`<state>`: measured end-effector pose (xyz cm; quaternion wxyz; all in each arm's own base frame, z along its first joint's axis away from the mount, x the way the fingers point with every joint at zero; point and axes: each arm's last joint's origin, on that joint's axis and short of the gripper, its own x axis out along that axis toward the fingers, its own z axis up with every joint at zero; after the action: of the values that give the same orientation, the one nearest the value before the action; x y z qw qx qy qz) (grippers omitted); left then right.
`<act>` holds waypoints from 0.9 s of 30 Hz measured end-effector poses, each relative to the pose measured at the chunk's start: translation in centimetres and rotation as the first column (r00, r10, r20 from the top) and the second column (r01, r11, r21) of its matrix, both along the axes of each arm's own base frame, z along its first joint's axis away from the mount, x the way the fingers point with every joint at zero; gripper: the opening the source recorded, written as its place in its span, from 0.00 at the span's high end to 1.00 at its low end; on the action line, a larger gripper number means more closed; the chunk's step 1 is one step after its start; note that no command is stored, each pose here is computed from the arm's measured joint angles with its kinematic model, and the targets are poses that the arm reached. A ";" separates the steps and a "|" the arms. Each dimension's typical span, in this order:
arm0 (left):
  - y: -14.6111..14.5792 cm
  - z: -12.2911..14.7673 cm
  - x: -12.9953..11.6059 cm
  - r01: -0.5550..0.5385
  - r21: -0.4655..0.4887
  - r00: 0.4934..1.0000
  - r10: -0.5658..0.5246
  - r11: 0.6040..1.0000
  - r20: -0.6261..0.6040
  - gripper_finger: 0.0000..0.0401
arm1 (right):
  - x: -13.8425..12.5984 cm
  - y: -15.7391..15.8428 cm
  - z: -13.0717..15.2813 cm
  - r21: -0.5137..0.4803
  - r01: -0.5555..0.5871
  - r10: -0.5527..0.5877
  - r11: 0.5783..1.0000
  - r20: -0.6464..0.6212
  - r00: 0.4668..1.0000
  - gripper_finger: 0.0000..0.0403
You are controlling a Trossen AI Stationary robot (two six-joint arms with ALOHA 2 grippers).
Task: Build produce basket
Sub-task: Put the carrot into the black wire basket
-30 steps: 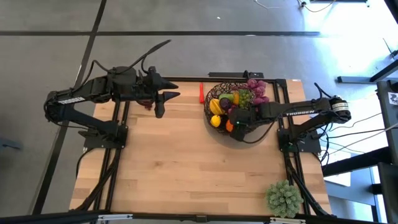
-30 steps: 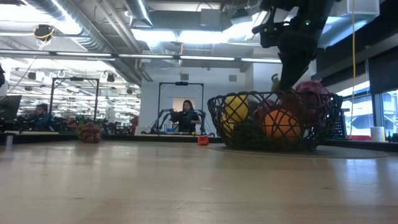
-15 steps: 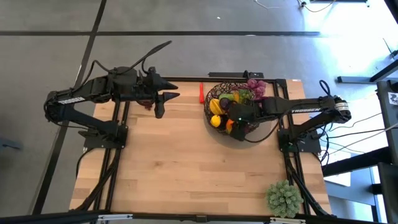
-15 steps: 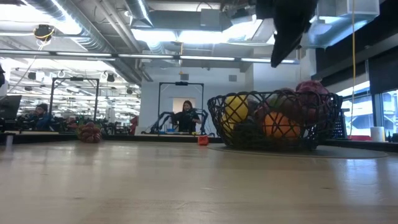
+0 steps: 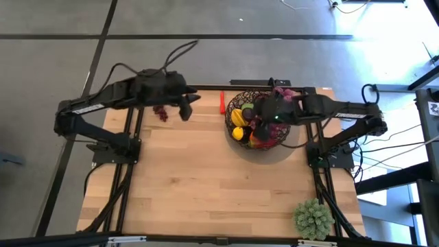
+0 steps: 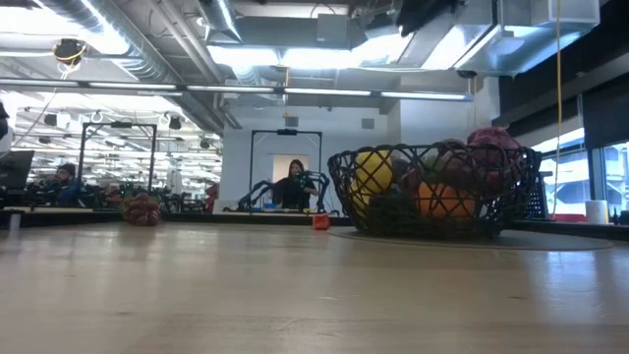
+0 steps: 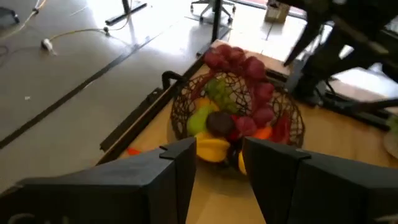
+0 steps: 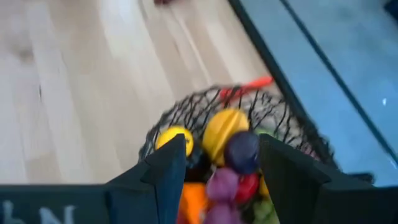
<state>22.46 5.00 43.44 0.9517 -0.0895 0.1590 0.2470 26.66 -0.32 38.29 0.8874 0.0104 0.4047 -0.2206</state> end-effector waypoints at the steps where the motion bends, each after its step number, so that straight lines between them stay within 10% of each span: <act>1: 0.5 -0.2 0.4 -0.007 -0.016 1.000 0.007 1.000 0.000 0.70 | -0.1 0.0 0.6 -0.008 -0.009 0.009 1.000 0.013 1.000 0.52; 12: 8.7 -6.0 4.9 -0.148 -0.413 0.989 0.124 0.898 -0.085 0.70 | -1.1 0.0 6.3 -0.084 -0.081 0.094 0.993 0.166 0.982 0.52; 18: 13.9 -10.1 5.7 -0.225 -0.631 0.974 0.175 0.743 -0.142 0.70 | -1.6 0.0 7.8 -0.123 -0.107 0.130 0.987 0.198 0.972 0.52; 27: 18.6 -17.0 8.0 -0.308 -0.674 0.950 0.181 0.671 -0.255 0.70 | -1.8 -0.1 8.4 -0.184 -0.149 0.182 0.971 0.179 0.967 0.52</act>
<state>30.51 23.61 26.48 0.7857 -0.4462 0.3066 0.2994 24.88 -0.45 46.72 0.9357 -0.0775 0.2953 -0.1768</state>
